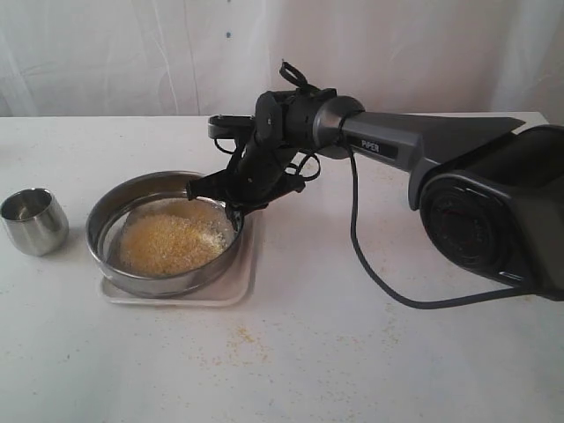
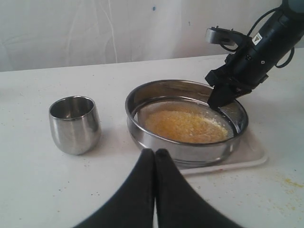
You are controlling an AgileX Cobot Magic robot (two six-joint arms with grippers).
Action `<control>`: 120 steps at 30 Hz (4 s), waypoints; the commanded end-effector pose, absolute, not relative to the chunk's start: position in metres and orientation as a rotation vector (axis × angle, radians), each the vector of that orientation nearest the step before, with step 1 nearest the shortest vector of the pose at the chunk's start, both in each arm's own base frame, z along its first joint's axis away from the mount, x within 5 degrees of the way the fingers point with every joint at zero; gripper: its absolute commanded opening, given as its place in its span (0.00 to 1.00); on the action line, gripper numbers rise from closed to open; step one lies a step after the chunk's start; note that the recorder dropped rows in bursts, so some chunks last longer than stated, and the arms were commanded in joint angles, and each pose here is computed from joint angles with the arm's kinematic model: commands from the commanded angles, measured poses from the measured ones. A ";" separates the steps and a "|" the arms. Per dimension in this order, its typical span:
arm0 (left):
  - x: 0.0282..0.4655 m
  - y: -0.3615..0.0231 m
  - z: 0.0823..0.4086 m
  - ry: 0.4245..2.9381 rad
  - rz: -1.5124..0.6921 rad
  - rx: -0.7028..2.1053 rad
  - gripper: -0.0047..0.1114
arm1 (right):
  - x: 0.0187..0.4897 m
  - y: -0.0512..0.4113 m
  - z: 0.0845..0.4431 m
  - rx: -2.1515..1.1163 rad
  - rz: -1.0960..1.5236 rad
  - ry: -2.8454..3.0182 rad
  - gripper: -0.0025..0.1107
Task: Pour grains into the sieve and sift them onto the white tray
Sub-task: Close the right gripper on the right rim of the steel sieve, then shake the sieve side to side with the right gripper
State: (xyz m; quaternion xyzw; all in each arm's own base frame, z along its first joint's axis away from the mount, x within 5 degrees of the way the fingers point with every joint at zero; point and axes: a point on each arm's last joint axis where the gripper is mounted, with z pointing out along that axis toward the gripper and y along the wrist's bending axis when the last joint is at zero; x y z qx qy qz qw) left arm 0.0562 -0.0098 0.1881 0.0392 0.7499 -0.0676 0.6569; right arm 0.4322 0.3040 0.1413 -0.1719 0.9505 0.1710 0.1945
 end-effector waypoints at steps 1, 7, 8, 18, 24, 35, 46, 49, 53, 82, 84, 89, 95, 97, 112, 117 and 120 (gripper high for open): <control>0.056 -0.010 0.187 1.698 -0.161 0.091 0.04 | 0.433 0.306 0.152 -0.505 0.487 2.637 0.02; 0.056 -0.010 0.187 1.698 -0.161 0.091 0.04 | 0.432 0.304 0.164 -0.532 0.475 2.628 0.02; 0.056 -0.010 0.187 1.698 -0.161 0.091 0.04 | 0.431 0.304 0.166 -0.539 0.471 2.631 0.02; 0.056 -0.010 0.187 1.698 -0.161 0.091 0.04 | 0.430 0.294 0.189 -0.648 0.335 2.584 0.02; 0.056 -0.010 0.187 1.698 -0.161 0.091 0.04 | 0.432 0.289 0.215 -0.669 0.265 2.513 0.02; 0.056 -0.010 0.187 1.698 -0.161 0.091 0.04 | 0.430 0.293 0.217 -0.588 0.409 2.545 0.02; 0.056 -0.010 0.187 1.698 -0.161 0.091 0.04 | 0.433 0.288 0.220 -0.595 0.447 2.548 0.02; 0.056 -0.010 0.187 1.698 -0.161 0.091 0.04 | 0.423 0.287 0.216 -0.646 0.478 2.654 0.02; 0.056 -0.010 0.187 1.698 -0.161 0.091 0.04 | 0.415 0.296 0.213 -0.810 0.448 2.620 0.02; 0.056 -0.010 0.187 1.698 -0.161 0.091 0.04 | 0.442 0.282 0.189 -0.694 0.475 2.692 0.02; 0.056 -0.010 0.187 1.698 -0.161 0.091 0.04 | 0.439 0.287 0.185 -0.802 0.424 2.667 0.02; 0.056 -0.010 0.187 1.698 -0.161 0.091 0.04 | 0.457 0.286 0.195 -0.602 0.445 2.560 0.02; 0.056 -0.010 0.187 1.698 -0.161 0.091 0.04 | 0.446 0.293 0.196 -0.771 0.437 2.574 0.02; 0.056 -0.010 0.187 1.698 -0.161 0.091 0.04 | 0.458 0.290 0.204 -0.697 0.370 2.489 0.02; 0.056 -0.010 0.187 1.698 -0.161 0.091 0.04 | 0.450 0.284 0.214 -0.677 0.504 2.638 0.02; 0.056 -0.010 0.187 1.698 -0.161 0.091 0.04 | 0.463 0.289 0.218 -0.653 0.348 2.463 0.02; 0.056 -0.010 0.187 1.698 -0.161 0.091 0.04 | 0.460 0.280 0.215 -0.531 0.466 2.618 0.02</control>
